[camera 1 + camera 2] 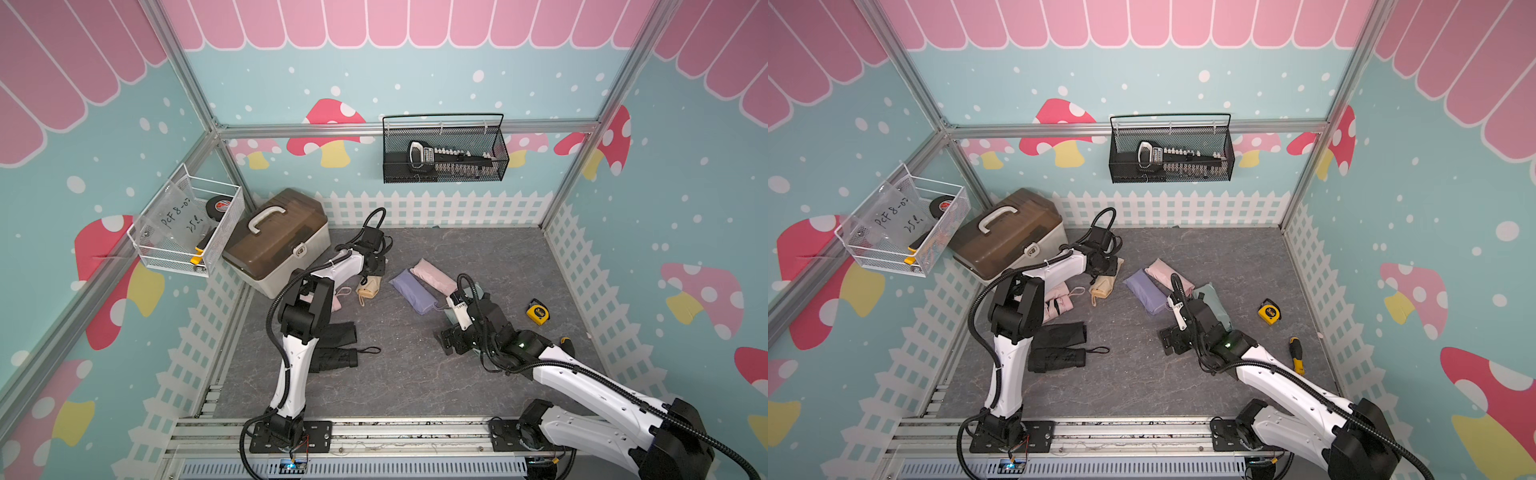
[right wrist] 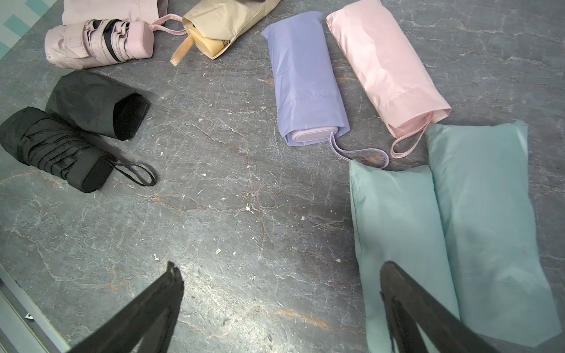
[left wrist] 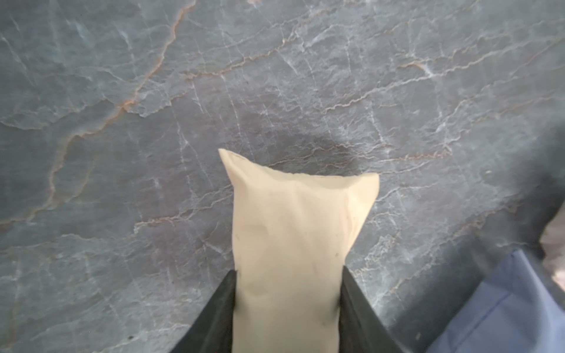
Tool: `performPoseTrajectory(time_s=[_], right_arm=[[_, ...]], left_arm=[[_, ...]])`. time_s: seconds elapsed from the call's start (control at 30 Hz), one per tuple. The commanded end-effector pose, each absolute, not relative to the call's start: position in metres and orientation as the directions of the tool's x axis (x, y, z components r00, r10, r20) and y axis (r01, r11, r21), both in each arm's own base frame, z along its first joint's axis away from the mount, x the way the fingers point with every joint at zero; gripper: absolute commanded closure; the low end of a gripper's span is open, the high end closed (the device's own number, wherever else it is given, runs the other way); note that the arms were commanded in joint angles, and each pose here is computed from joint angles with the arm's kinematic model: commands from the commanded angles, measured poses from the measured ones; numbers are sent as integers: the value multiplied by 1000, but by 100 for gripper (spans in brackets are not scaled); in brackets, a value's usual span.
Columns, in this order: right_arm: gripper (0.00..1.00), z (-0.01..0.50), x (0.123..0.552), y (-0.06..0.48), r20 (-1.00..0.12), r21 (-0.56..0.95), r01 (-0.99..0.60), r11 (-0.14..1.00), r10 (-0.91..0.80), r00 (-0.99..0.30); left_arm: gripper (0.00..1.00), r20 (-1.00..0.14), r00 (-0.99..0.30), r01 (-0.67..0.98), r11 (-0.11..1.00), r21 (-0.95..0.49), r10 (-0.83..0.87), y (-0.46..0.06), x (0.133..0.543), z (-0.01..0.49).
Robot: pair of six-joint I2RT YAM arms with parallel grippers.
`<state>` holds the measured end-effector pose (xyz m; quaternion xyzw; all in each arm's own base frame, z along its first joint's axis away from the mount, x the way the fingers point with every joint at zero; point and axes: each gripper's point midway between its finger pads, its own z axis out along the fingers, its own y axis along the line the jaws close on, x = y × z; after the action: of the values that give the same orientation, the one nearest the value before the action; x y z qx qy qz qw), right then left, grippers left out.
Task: Take umbrellas out of sleeves
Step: Pick up the umbrella from the center of the board.
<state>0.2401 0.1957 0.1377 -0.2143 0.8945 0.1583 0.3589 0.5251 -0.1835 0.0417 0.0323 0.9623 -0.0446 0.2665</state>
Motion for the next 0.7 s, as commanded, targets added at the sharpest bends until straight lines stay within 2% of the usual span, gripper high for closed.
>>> performPoseTrajectory(time_s=[0.0, 0.13, 0.27, 0.47, 0.67], right_arm=[[2, 139, 240, 193, -717, 146, -481, 865, -242, -653], [2, 139, 238, 192, -716, 154, -480, 864, -237, -657], [2, 140, 234, 190, -719, 159, -477, 864, -230, -656], [2, 142, 229, 184, -720, 155, -476, 865, -231, -654], [2, 143, 219, 180, -712, 172, -480, 860, -228, -664]], left_arm=[[82, -457, -889, 90, 991, -103, 33, -184, 506, 29], [100, -477, -878, 44, 982, -181, -49, -189, 498, 49], [100, -516, -843, -10, 964, -264, -150, -190, 490, 83], [100, -499, -818, -80, 915, -397, -288, -203, 457, 127], [100, -555, -740, -238, 919, -314, -381, -207, 399, 159]])
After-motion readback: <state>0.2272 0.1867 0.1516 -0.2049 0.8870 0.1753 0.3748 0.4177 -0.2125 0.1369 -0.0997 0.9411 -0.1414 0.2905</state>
